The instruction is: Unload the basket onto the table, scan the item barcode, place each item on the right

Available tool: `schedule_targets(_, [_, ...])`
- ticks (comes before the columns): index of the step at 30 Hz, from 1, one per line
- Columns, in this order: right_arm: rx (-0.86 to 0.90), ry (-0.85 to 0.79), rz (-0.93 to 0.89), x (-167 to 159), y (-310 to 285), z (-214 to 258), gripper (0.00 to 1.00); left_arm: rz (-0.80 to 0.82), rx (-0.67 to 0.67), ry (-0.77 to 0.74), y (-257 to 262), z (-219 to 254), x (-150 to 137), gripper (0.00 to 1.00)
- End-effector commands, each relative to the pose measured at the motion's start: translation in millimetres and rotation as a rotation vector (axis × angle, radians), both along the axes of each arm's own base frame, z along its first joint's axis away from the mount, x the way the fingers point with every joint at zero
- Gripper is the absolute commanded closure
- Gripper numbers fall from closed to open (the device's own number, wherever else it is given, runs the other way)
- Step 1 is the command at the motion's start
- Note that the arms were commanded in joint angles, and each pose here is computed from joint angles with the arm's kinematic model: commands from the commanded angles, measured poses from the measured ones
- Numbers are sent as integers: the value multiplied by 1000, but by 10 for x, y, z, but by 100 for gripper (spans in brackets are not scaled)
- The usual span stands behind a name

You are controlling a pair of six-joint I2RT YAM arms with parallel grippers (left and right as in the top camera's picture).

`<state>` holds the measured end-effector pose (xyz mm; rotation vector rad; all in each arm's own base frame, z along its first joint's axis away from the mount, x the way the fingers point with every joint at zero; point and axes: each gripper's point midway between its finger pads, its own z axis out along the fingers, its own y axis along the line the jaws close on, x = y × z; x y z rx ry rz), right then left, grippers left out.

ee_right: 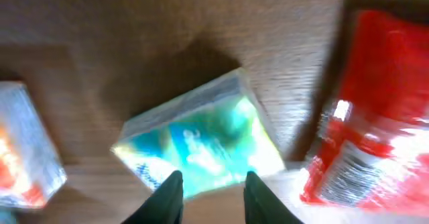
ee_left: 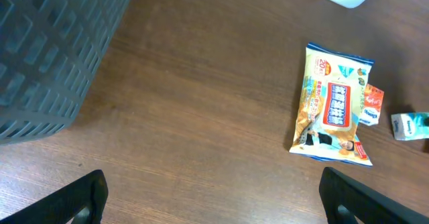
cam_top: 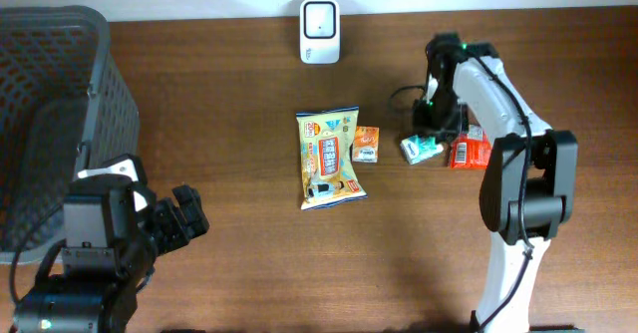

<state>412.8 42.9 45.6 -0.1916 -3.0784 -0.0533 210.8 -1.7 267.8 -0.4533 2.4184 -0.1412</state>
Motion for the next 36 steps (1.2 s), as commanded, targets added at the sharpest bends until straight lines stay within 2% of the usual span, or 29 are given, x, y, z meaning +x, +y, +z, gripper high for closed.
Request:
schedule_targets(1, [-11,-52,57,145,16,348,68,16,-2,-7,22,19,-4,1])
schedule_targets(3, [35,-20,66,65,89,386,60,16,-2,-7,22,19,-4,1])
schedule_targets(5, [65,20,73,-33,163,345,60,16,-2,-7,22,19,-4,1])
schedule_targets(7, [58,50,92,-117,226,248,52,16,-2,-7,22,19,-4,1])
schedule_targets(8, [57,61,117,-158,271,172,51,16,-2,-7,22,19,-4,1])
schedule_targets(11, [51,98,144,-291,353,-38,52,16,-2,-7,22,19,-4,1])
schedule_targets(14, [12,117,161,-380,348,-203,63,16,-2,-7,22,19,-4,1])
schedule_targets(18, [-260,80,76,-291,-104,-173,64,16,-2,-7,22,19,-4,1])
schedule_targets(22, [-289,73,78,-247,-145,-16,63,16,-2,-7,22,19,-4,1])
schedule_targets(25, [-97,71,77,-222,195,36,63,16,-2,-7,22,19,-4,1])
schedule_targets(27, [112,70,175,-236,547,35,63,16,-2,-7,22,19,-4,1])
schedule_targets(28, [160,65,224,-247,649,39,63,16,-2,-7,22,19,-4,1])
schedule_targets(29, [160,62,248,-252,678,26,65,16,-2,-7,22,19,-4,1])
schedule_targets(34, [156,62,247,-317,703,-279,89,16,-2,-7,22,19,-4,1])
schedule_targets(36, [132,75,244,-384,639,-422,96,16,-2,-7,22,19,-4,1])
